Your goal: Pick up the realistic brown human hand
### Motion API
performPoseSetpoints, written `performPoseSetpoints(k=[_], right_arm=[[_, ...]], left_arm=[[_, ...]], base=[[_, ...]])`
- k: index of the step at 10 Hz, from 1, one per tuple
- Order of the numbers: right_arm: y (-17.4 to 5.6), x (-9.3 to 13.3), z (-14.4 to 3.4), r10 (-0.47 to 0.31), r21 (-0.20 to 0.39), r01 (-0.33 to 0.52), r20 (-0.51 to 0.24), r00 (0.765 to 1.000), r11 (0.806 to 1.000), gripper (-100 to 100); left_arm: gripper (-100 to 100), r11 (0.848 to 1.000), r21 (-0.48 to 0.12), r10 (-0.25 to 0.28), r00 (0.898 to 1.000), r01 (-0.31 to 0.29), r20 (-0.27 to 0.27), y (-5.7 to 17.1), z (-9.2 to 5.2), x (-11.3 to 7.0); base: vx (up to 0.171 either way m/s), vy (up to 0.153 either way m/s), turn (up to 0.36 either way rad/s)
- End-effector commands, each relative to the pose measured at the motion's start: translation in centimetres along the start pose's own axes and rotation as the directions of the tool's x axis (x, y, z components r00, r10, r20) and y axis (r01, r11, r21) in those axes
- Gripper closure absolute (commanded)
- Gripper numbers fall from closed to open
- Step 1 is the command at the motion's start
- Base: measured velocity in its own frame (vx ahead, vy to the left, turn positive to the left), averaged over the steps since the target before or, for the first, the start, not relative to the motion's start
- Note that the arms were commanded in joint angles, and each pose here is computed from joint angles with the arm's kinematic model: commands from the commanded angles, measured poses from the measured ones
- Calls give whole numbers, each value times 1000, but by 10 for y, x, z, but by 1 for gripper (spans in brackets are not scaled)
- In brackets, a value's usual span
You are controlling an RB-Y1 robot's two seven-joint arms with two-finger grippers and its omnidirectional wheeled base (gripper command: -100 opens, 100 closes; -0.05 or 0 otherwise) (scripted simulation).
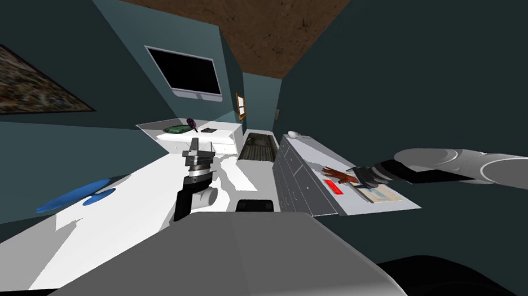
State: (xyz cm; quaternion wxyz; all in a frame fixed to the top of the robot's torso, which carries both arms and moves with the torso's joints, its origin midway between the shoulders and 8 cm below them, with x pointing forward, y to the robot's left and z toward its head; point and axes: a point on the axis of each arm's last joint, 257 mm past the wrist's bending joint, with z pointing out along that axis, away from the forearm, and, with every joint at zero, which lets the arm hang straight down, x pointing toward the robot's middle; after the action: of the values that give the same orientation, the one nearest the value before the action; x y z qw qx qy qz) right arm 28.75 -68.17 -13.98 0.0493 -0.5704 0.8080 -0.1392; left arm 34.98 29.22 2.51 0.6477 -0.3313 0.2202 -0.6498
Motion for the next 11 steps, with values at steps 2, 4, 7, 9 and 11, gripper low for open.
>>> performPoseSetpoints(k=[2, 4, 7, 9, 11], right_arm=[[1, 1, 1, -1, 0, 1, -1, 1000, 1000, 100], [0, 1, 0, 0, 1, 0, -1, 1000, 1000, 100], [1, 1, 1, -1, 1, 1, 0, 1000, 1000, 0], [-15, -11, -14, -17, 0, 17, 1, 1000, 1000, 100], [-12, -9, -12, -15, 1, 15, 0, 1000, 1000, 0]], left_arm=[[0, 1000, 0, 0, 1000, 0, 0, 0, 0, 0], [0, 1000, 0, 0, 1000, 0, 0, 0, 0, 0], [0, 1000, 0, 0, 1000, 0, 0, 0, 0, 0], [0, 1000, 0, 0, 1000, 0, 0, 0, 0, 0], [0, 1000, 0, 0, 1000, 0, 0, 0, 0, 0]], base=[[3, -1, 4], [0, 0, 0], [0, 0, 0], [-17, -1, -103], [-5, 0, -6]])
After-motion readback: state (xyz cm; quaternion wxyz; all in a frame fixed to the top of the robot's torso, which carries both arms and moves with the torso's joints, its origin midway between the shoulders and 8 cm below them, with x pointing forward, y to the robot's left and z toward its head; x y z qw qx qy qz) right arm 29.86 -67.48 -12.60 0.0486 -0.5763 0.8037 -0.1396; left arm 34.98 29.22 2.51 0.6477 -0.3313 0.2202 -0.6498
